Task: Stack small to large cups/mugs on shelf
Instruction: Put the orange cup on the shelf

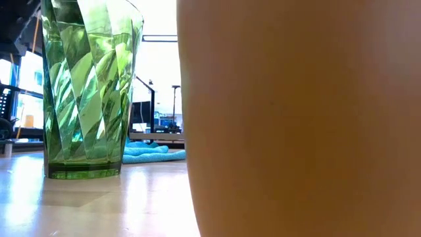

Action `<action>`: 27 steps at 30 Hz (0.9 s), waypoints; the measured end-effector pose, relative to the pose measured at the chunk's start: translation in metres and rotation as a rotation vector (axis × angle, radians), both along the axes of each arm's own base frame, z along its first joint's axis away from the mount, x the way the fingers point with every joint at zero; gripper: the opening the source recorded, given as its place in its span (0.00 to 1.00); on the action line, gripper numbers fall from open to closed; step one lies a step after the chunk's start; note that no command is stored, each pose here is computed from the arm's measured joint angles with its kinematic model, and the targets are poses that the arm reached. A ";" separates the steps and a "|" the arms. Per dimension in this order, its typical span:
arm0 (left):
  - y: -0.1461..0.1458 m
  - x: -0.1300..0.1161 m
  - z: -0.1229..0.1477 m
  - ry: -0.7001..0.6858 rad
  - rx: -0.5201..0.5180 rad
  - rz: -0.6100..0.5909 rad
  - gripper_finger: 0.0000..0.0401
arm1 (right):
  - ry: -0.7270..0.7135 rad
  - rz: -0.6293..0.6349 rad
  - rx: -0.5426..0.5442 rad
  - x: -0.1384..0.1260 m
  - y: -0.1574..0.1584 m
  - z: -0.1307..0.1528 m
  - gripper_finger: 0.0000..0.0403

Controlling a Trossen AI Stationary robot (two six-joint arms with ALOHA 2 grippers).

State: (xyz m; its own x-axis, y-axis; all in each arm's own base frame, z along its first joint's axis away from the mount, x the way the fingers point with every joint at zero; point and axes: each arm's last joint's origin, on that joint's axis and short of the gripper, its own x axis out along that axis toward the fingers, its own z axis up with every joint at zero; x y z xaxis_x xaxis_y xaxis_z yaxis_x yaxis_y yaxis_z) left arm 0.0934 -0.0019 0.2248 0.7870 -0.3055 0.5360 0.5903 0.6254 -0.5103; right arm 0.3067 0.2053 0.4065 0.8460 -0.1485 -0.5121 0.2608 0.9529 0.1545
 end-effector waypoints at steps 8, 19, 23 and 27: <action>-0.003 0.006 0.023 0.185 0.140 -0.052 0.36 | -0.083 0.138 0.113 0.004 -0.009 0.022 0.37; -0.003 -0.012 0.094 0.349 0.381 0.097 0.36 | 0.013 0.176 0.122 -0.011 -0.018 0.023 0.37; -0.002 -0.011 0.102 0.479 0.415 0.120 0.36 | 0.060 0.150 0.181 -0.020 -0.023 0.025 0.37; 0.000 0.001 0.102 0.541 0.417 0.108 0.36 | 0.132 0.092 0.192 -0.030 -0.030 0.022 0.37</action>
